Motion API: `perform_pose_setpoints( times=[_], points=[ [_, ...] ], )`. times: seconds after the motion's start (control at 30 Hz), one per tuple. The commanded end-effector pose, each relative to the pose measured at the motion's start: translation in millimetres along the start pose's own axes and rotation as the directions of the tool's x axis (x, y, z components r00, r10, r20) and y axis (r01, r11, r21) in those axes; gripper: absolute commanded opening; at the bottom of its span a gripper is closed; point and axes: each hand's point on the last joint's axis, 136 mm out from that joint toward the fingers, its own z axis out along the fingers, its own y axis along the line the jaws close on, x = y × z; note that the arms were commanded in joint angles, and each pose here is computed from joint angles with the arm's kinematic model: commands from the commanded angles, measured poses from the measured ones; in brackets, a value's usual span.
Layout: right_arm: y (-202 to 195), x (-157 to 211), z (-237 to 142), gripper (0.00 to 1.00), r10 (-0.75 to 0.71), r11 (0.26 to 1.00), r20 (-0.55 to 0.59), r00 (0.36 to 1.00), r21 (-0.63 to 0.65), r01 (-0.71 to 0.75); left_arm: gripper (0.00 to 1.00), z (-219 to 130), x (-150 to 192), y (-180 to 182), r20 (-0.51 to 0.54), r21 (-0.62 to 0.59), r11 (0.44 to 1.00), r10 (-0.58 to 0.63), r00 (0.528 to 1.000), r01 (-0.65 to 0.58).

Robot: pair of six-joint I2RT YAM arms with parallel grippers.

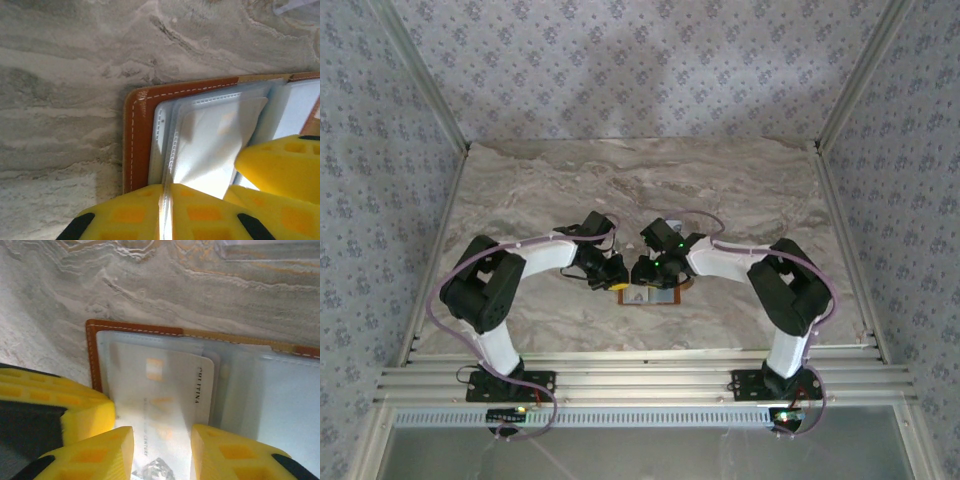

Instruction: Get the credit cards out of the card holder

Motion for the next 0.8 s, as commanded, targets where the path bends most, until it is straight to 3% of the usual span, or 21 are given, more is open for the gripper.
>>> perform_pose_setpoints(
  times=[0.0, 0.3, 0.77],
  points=[
    [-11, 7, 9, 0.36, 0.031, 0.999, -0.034, 0.999, 0.026, -0.030, 0.14, 11, 11, 29, -0.027, -0.097, 0.995, -0.016, 1.000, 0.014],
    [-31, 6, -5, 0.35, 0.011, 0.989, 0.002, 1.000, 0.146, -0.011, 0.14, 11, 11, 30, -0.026, -0.105, 0.994, -0.014, 1.000, 0.011],
    [-9, -3, -25, 0.35, 0.014, 0.999, 0.050, 0.999, 0.037, -0.016, 0.14, -5, 6, 16, 0.010, -0.087, 0.996, 0.006, 1.000, -0.005]
  ],
)
